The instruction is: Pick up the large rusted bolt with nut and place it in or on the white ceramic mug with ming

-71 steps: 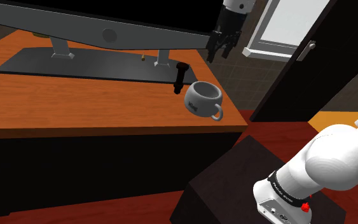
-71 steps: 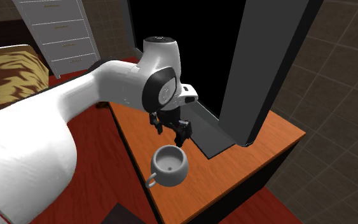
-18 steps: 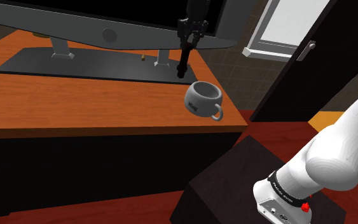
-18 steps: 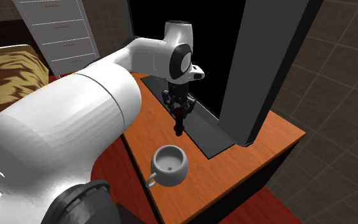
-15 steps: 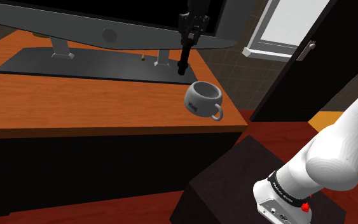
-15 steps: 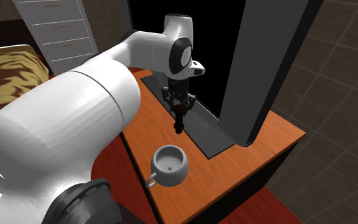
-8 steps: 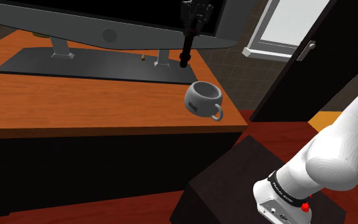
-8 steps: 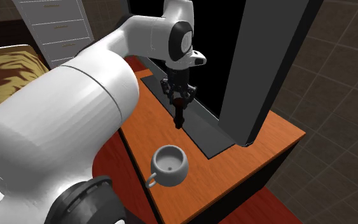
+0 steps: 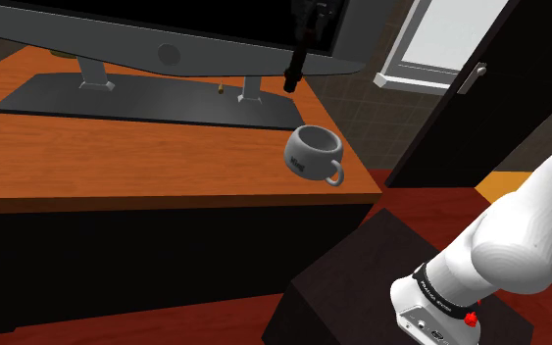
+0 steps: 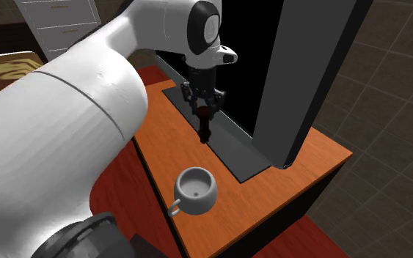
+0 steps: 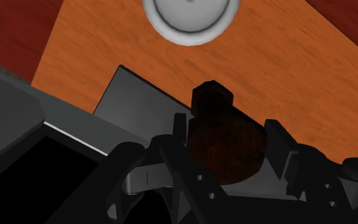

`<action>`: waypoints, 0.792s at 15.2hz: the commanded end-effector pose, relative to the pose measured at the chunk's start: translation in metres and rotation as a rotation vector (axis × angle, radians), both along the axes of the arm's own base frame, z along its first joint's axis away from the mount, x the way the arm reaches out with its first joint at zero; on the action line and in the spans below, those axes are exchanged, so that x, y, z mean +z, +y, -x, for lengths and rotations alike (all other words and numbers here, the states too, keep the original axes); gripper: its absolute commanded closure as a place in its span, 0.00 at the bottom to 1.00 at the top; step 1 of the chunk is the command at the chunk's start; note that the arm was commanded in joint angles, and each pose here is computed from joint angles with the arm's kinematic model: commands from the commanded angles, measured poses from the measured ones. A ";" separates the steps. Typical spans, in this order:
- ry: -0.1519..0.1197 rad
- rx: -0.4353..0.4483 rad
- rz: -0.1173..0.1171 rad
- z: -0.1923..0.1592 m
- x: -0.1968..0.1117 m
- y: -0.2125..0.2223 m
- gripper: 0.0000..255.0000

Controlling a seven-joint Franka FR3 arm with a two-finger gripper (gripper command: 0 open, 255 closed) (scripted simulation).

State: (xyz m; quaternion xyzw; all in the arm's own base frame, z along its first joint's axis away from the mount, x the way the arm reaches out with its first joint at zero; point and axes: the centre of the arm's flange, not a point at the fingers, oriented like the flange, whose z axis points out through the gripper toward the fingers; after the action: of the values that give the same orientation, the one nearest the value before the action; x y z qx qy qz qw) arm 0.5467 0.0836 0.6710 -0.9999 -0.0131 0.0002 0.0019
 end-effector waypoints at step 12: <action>0.000 0.000 0.000 0.137 0.049 -0.023 1.00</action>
State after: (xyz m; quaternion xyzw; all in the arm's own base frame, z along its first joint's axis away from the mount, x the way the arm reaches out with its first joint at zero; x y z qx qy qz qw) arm 0.4138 0.0611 0.7234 -0.9999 -0.0131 -0.0004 0.0019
